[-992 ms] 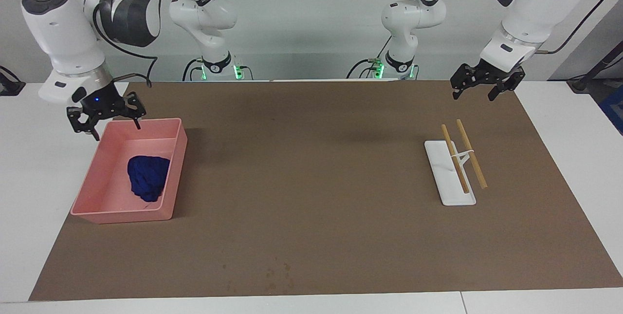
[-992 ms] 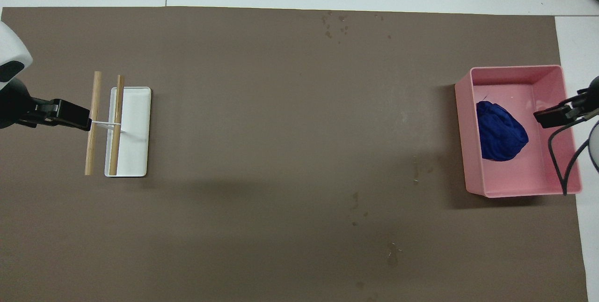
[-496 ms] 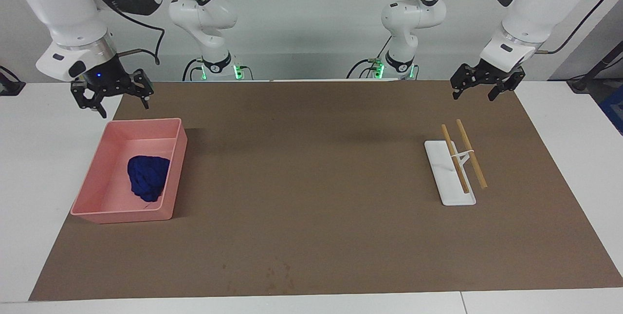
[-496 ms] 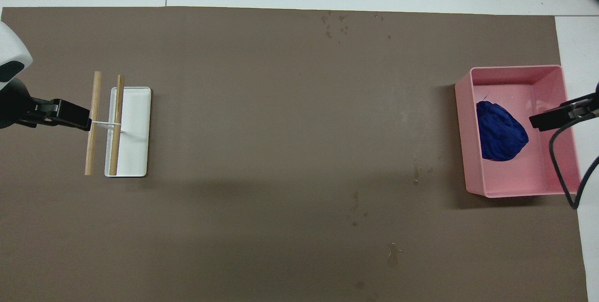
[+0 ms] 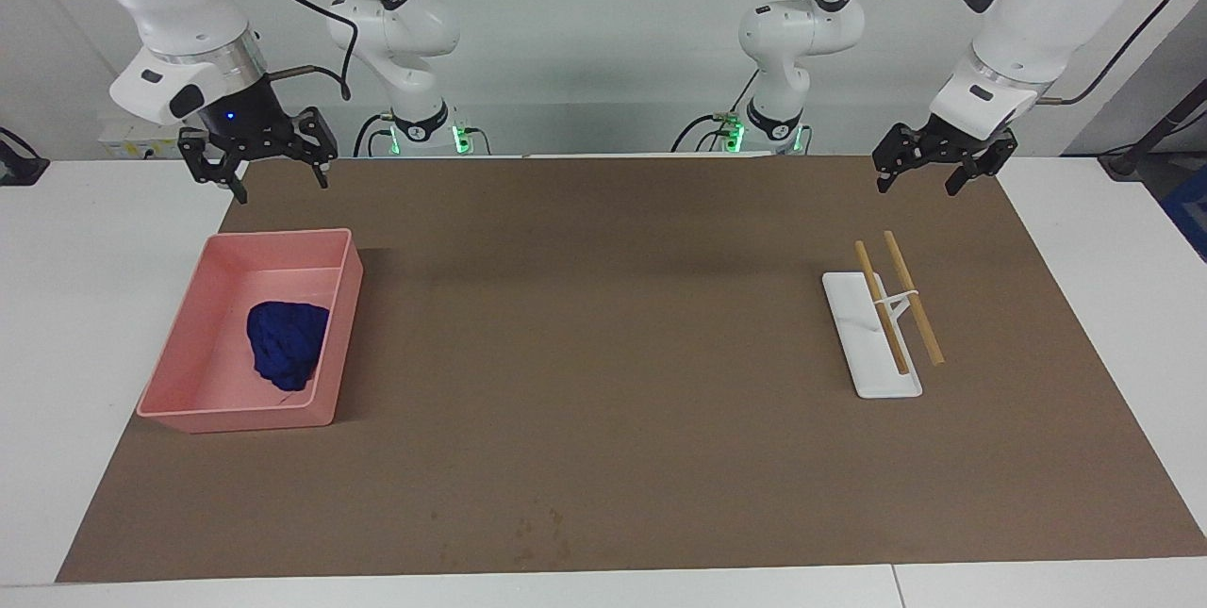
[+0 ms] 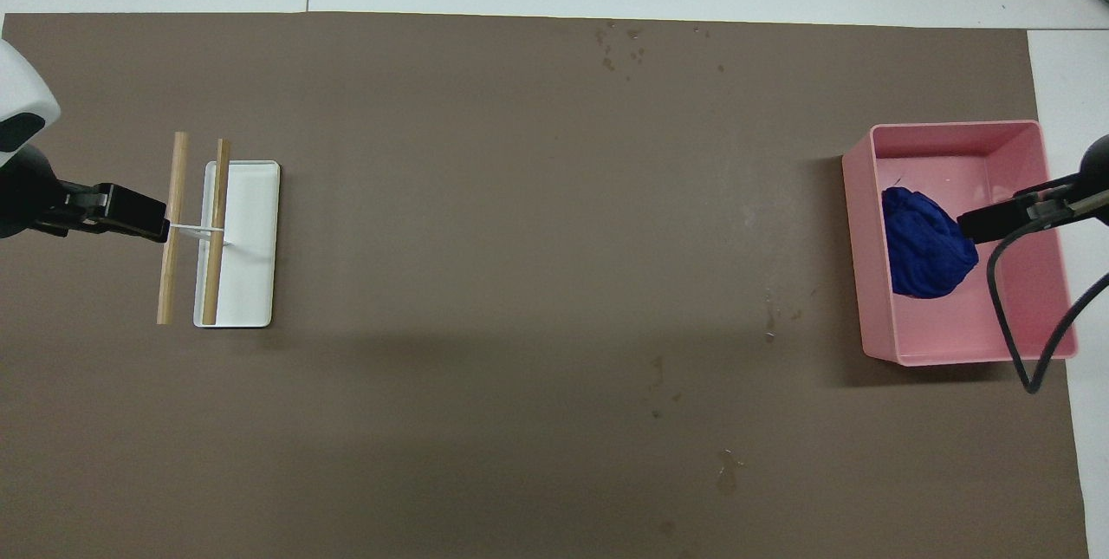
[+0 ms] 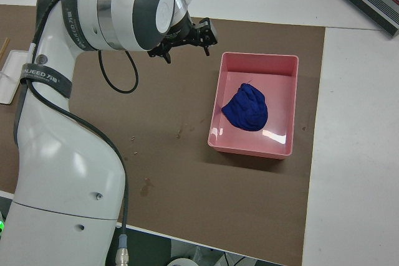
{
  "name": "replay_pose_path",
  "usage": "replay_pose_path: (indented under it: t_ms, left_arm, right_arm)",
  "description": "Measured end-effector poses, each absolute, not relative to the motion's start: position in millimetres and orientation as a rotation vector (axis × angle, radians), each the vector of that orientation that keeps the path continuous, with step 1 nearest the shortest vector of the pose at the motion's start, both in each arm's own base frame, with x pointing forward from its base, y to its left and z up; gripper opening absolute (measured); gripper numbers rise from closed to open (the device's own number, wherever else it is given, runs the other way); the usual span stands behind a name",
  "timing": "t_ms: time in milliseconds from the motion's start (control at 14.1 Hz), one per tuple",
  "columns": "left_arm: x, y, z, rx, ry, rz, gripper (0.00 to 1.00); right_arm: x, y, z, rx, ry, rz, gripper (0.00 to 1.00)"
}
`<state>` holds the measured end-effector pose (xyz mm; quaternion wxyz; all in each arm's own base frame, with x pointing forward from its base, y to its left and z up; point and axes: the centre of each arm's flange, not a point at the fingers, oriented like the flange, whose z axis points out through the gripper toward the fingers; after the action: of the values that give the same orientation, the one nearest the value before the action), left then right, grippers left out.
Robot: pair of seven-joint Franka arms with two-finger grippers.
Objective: Wipe water with towel using both arms
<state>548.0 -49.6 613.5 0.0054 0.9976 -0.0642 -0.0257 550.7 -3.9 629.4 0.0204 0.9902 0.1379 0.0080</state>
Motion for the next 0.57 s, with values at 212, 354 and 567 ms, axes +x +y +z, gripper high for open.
replay_pose_path:
  t_ms: [212, 354, 567]
  left_arm:
    - [548.0, -49.5, 613.5, 3.123, -0.201, -0.080, 1.00]
    - [548.0, -49.5, 613.5, 3.123, -0.201, -0.080, 1.00]
    - [548.0, -49.4, 613.5, 3.123, -0.200, -0.080, 1.00]
  right_arm:
    - [542.3, -7.5, 634.9, 3.108, 0.386, -0.048, 1.00]
    - [535.9, -14.9, 643.2, 3.150, 0.314, -0.076, 1.00]
    - [525.6, -11.0, 653.0, 3.173, 0.278, -0.121, 1.00]
